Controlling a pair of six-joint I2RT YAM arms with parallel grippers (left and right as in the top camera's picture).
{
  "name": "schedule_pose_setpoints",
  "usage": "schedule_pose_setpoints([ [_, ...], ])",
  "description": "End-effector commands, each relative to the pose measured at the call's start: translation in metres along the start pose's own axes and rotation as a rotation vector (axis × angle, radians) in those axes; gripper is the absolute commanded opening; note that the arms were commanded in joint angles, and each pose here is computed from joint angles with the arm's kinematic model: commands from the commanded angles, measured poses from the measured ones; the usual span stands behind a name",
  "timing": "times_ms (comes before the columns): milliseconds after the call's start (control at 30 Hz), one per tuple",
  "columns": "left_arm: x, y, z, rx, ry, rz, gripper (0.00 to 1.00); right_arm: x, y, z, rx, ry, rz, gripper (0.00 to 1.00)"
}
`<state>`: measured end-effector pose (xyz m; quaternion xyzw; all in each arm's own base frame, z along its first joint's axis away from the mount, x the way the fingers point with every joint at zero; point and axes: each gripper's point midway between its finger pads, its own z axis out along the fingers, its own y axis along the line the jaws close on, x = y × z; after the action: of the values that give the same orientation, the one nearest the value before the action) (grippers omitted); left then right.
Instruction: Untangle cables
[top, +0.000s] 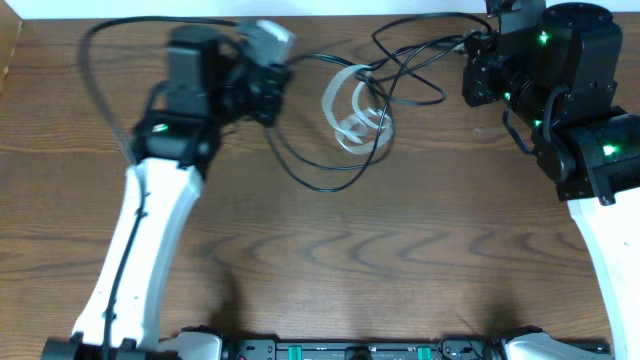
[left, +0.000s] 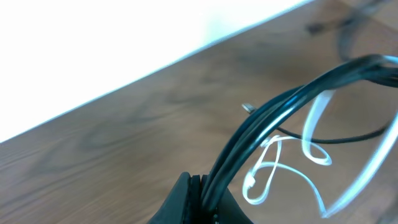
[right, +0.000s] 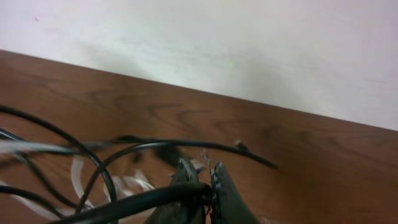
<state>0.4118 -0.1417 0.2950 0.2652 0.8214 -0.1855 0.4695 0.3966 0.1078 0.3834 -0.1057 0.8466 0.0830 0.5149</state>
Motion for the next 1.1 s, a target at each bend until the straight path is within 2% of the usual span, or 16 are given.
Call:
schedule_pose_setpoints([
  [0, -0.007, 0.060, -0.066, -0.222, -0.048, -0.074, 0.07, -0.007, -0.023, -0.006, 0.140, -0.021, -0.012, 0.01],
  [300, 0.011, 0.141, -0.174, -0.540, -0.126, -0.240, 0.07, -0.002, -0.104, -0.029, 0.537, -0.012, 0.047, 0.01],
  [433, 0.017, 0.177, -0.227, -0.694, -0.232, -0.392, 0.07, 0.006, -0.160, -0.053, 0.734, -0.033, 0.189, 0.01],
  [567, 0.033, 0.198, -0.258, -0.786, -0.262, -0.483, 0.07, 0.020, -0.209, -0.079, 0.875, -0.056, 0.349, 0.01],
  [667, 0.038, 0.204, -0.268, -0.808, -0.278, -0.524, 0.07, 0.028, -0.230, -0.090, 0.917, -0.051, 0.391, 0.01],
  [933, 0.037, 0.205, -0.269, -0.813, -0.285, -0.517, 0.07, 0.043, -0.262, -0.115, 1.021, -0.029, 0.434, 0.01],
  [1067, 0.037, 0.206, -0.269, -0.816, -0.284, -0.518, 0.07, 0.055, -0.288, -0.143, 1.143, -0.040, 0.494, 0.01],
])
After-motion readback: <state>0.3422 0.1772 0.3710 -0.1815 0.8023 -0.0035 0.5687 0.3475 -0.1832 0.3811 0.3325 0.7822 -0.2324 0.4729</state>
